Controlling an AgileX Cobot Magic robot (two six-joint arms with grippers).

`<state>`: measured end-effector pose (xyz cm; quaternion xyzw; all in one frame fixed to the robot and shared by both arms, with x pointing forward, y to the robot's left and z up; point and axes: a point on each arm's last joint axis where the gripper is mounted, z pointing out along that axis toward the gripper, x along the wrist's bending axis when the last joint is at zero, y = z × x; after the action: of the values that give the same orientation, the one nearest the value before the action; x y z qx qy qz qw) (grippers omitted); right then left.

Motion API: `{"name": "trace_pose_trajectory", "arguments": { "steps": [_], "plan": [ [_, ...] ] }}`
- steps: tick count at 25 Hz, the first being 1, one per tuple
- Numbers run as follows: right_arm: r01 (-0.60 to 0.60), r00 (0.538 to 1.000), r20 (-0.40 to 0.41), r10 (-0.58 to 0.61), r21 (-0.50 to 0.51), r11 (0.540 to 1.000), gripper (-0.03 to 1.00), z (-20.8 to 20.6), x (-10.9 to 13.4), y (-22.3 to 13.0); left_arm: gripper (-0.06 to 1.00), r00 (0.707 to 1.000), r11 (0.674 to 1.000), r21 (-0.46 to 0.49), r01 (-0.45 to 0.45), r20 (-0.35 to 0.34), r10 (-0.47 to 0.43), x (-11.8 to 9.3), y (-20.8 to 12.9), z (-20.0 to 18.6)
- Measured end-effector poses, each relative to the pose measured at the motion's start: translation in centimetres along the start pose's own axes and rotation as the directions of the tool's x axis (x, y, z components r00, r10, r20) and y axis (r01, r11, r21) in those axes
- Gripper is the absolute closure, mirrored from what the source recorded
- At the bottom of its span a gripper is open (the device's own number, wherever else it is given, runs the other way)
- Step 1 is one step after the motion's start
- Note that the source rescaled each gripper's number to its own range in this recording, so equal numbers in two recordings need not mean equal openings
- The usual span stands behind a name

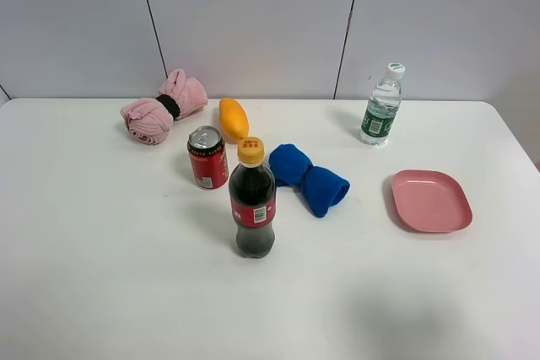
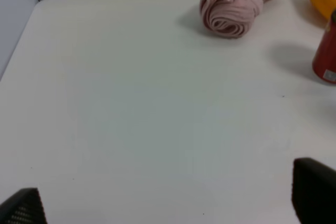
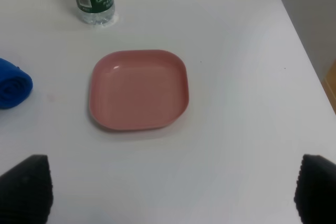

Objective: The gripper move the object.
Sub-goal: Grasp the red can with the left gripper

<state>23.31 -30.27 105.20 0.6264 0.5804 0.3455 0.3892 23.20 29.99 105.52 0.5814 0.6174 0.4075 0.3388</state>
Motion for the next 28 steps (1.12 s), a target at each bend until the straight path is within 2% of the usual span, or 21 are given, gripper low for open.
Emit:
{"name": "trace_pose_trajectory", "arguments": {
  "steps": [1, 28],
  "plan": [
    [0.000, 1.000, 0.000, 0.000, 0.000, 1.000, -0.03, 0.00, 0.00, 0.00, 0.12, 1.000, 1.000, 0.000, 0.000, 0.000, 0.000, 0.00, 0.00, 0.00],
    [0.000, 1.000, 0.000, 0.000, 0.000, 1.000, -0.03, 0.00, 0.00, 0.00, 0.12, 1.000, 1.000, 0.000, 0.000, 0.000, 0.000, 0.00, 0.00, 0.00]
  ]
}}
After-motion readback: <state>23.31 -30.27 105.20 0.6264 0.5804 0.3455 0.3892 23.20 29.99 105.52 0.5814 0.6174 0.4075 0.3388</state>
